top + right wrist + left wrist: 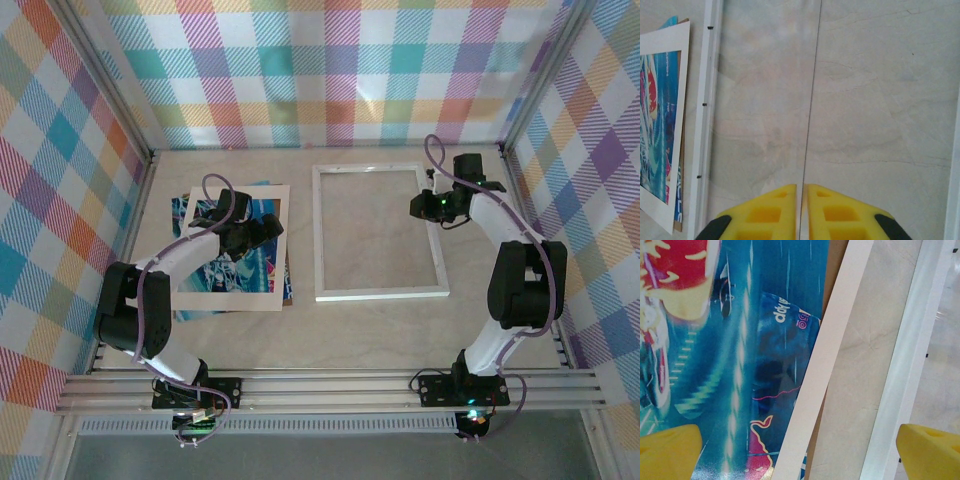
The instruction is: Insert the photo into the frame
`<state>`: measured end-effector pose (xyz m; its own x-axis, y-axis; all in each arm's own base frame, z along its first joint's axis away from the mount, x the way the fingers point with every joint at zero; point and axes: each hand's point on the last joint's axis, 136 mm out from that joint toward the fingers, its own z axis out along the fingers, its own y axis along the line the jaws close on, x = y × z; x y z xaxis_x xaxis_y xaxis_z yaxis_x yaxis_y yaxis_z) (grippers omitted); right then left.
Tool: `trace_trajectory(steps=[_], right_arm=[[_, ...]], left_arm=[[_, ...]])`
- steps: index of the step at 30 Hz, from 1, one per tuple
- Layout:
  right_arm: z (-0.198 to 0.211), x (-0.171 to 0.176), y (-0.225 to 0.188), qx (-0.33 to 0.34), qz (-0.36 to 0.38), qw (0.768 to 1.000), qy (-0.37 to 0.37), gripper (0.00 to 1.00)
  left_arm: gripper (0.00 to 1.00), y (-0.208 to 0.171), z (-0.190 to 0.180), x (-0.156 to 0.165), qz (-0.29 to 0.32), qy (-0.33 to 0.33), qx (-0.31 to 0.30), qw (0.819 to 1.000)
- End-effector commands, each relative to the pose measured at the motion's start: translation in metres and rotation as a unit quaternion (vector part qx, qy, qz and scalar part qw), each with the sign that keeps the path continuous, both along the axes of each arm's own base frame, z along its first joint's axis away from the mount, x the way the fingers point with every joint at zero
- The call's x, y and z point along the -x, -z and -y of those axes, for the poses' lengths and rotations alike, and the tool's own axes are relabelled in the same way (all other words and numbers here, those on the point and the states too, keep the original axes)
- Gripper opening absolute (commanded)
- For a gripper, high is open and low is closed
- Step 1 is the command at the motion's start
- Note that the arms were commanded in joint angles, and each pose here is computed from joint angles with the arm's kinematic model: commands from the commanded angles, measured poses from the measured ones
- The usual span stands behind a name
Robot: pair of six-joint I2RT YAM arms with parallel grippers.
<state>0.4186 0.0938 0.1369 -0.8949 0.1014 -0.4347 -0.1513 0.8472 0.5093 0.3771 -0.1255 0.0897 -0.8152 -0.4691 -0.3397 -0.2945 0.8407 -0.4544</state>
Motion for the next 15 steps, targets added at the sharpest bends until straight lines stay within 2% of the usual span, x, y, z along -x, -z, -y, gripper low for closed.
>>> trace_trajectory(steps=[1,4,10,13,15], right_arm=[[0.001,0.002,0.003,-0.018,-0.017,0.999,0.02,0.16],[0.002,0.005,0.005,-0.023,-0.04,0.998,0.039,0.21],[-0.001,0.008,0.011,-0.038,-0.052,0.997,0.047,0.24],[0.004,0.008,0.016,-0.024,-0.06,0.996,0.055,0.3],[0.007,0.008,0.016,-0.013,-0.061,0.996,0.061,0.39]], left_arm=[[1.0,-0.005,0.003,-0.007,0.005,0.003,0.007,1.0],[1.0,-0.006,0.003,-0.008,0.006,0.003,0.008,1.0],[1.0,-0.006,0.004,-0.009,0.007,0.004,0.008,1.0],[1.0,-0.006,0.003,-0.009,0.007,0.004,0.007,1.0],[1.0,-0.006,0.003,-0.008,0.007,0.004,0.007,1.0]])
